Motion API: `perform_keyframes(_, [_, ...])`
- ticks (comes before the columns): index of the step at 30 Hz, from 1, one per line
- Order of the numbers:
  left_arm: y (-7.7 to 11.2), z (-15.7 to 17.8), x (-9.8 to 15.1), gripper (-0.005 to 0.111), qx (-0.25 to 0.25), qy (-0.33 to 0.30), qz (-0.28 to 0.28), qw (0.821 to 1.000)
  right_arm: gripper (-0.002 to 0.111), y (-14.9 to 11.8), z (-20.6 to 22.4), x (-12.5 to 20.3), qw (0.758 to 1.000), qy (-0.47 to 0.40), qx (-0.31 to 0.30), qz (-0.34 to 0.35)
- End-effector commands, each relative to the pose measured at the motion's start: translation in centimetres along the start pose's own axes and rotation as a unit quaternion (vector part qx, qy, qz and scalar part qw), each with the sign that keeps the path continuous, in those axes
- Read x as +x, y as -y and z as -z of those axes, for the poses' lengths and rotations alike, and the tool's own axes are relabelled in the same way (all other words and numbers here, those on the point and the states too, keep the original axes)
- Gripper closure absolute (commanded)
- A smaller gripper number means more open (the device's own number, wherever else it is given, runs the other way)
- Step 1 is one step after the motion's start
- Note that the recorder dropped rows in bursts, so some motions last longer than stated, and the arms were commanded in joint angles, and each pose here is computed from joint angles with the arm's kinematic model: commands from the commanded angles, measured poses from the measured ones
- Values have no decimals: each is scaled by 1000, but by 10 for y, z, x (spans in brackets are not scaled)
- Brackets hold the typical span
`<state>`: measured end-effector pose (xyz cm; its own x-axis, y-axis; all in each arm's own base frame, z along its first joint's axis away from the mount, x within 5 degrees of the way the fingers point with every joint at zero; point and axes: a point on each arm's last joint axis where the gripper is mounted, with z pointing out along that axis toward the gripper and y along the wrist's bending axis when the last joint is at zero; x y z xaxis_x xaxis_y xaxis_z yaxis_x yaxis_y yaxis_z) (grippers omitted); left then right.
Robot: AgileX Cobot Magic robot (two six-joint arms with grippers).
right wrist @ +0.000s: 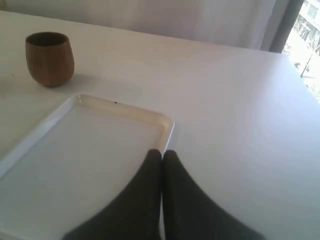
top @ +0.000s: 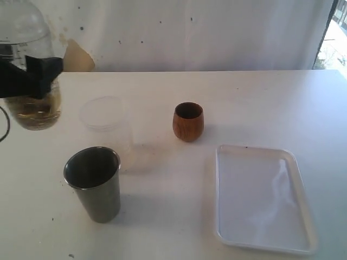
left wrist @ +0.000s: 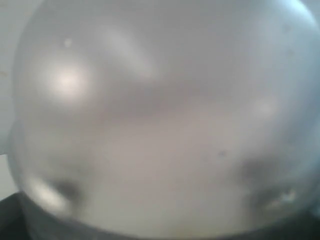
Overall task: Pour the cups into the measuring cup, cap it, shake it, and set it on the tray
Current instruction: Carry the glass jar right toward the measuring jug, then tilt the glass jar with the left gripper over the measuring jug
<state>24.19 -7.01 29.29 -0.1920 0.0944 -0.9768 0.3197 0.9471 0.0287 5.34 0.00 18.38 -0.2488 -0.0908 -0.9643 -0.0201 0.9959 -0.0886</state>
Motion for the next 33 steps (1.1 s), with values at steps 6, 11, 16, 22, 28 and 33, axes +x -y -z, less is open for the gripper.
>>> perform_keyframes(6, [-10, -1, -9, 107, -13, 35, 19, 999, 108, 0, -1, 1, 1000, 1, 2, 1])
perform_keyframes(11, [-21, -28, 6, 107, -20, -18, -147, 989, 108, 0, -1, 1, 1000, -1, 2, 0])
perform_keyframes(16, [-24, -64, 13, 107, -4, -42, -251, 967, 108, 0, -1, 1, 1000, -1, 2, 0])
perform_keyframes(22, [-15, -82, 14, 107, 28, -43, -427, 903, 108, 0, -1, 1, 1000, -1, 2, 1])
perform_keyframes(28, [-11, -90, 23, 107, 44, -33, -540, 840, 108, 0, -1, 1, 1000, -1, 2, -4])
perform_keyframes(33, [-10, -94, 25, 107, 47, -21, -599, 799, 108, 0, -1, 1, 1000, -1, 2, -4])
